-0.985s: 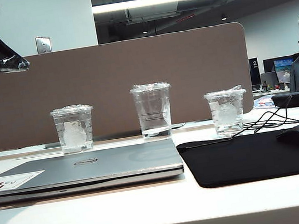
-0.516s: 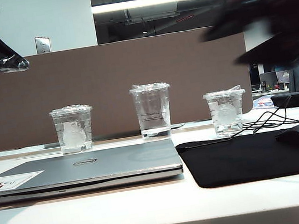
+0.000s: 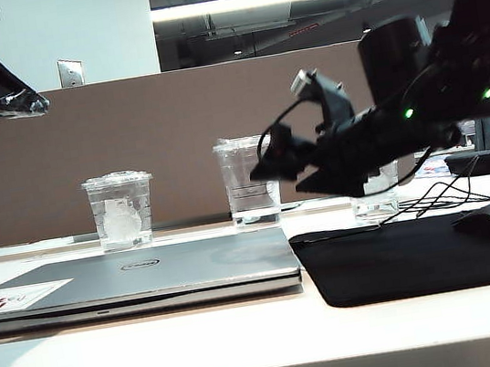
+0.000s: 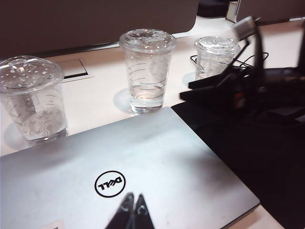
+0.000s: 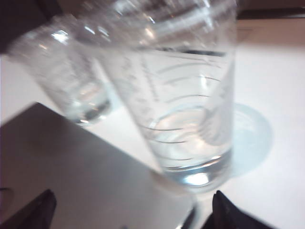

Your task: Pick up the coffee cup on the middle and place it on the right side of the laptop.

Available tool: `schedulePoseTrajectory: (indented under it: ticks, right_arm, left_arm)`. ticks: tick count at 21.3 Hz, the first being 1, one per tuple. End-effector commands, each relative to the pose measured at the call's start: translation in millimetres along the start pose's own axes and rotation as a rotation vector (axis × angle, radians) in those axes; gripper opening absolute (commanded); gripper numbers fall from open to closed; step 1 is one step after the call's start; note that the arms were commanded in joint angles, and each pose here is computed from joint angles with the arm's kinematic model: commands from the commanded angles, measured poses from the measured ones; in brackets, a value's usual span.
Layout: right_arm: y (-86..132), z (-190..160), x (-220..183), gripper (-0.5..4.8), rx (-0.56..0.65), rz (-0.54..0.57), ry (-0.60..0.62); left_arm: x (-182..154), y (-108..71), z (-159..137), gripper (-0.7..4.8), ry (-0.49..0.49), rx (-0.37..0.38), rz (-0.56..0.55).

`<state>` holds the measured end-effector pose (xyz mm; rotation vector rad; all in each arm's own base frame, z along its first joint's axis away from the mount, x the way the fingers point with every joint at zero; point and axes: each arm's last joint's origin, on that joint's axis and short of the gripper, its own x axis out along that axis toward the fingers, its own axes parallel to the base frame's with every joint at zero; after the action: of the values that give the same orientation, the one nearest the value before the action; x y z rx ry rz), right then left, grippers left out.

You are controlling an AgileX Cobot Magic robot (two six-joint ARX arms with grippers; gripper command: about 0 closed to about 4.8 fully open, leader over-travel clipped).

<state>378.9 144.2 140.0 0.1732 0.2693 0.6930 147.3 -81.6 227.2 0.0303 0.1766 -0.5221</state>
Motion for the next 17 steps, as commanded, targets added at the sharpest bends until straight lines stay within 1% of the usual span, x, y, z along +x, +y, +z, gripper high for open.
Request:
schedulePoseTrajectory:
  ticks: [1, 5, 8, 13, 17]
  right_arm:
    - [-2.5, 3.6, 16.3, 4.79, -0.065, -0.013, -0.004]
    - [-7.1, 3.6, 34.7, 4.79, -0.103, -0.014, 0.03]
    - [-12.2, 7.8, 46.8, 4.79, -0.118, -0.057, 0.014]
    - [-15.0, 7.3, 53.9, 4.79, -0.128, -0.057, 0.018]
    - [-20.0, 0.2, 68.0, 4.79, -0.124, -0.048, 0.028]
  left_arm:
    - [-0.4, 0.1, 3.1, -0.05, -0.02, 0.005, 0.001]
    - [-0.4, 0.1, 3.0, -0.05, -0.019, 0.005, 0.001]
    - [-0.3, 0.1, 2.9, -0.05, -0.019, 0.004, 0.001]
    - [-0.3, 0.1, 2.9, -0.05, -0.019, 0.005, 0.001]
    - [-0.3, 0.1, 2.9, -0.05, -0.019, 0.005, 0.001]
